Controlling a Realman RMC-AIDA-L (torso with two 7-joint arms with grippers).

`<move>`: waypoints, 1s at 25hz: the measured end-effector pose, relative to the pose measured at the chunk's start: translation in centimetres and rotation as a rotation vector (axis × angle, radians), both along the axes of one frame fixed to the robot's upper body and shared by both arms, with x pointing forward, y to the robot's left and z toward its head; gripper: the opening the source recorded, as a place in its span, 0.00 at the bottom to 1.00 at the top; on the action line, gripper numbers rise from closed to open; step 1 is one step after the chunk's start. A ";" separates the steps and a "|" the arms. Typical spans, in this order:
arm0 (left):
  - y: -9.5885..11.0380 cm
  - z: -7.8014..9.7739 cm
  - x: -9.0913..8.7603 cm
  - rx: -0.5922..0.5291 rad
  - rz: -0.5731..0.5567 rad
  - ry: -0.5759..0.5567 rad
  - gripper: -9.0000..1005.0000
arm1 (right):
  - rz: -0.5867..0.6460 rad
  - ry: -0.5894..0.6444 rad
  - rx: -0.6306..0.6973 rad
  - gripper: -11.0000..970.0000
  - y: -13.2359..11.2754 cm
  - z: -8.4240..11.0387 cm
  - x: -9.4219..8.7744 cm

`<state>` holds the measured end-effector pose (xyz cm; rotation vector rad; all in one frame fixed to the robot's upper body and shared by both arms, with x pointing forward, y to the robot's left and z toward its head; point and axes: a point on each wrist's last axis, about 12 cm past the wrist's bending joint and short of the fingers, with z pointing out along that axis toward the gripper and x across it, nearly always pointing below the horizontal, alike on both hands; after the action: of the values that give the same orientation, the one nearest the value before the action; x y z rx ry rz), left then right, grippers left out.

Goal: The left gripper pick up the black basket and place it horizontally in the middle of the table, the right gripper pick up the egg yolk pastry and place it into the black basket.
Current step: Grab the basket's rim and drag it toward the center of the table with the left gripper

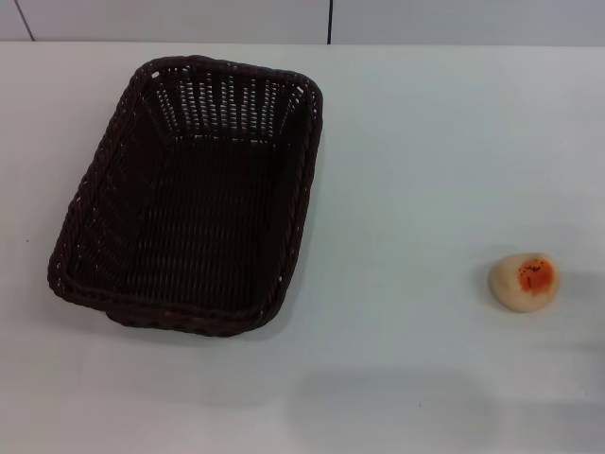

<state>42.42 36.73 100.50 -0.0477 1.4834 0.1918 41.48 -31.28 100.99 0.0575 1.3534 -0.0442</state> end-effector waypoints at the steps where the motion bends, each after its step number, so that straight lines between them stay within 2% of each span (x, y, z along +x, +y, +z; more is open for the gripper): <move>1: 0.0 0.0 0.0 0.000 0.000 -0.002 0.80 | 0.000 -0.001 0.000 0.82 0.0 0.0 0.0; 18: -0.4 -0.1 0.3 0.009 -0.037 0.016 0.80 | 0.003 0.001 0.002 0.82 0.0 0.0 0.1; 25: -0.6 1.5 2.4 -0.003 -0.059 -0.051 0.80 | 0.005 -0.005 0.003 0.82 0.0 0.1 0.1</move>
<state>44.82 36.13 102.01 -0.0115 1.4326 0.1399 41.62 -31.24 101.08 0.0570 1.3487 -0.0377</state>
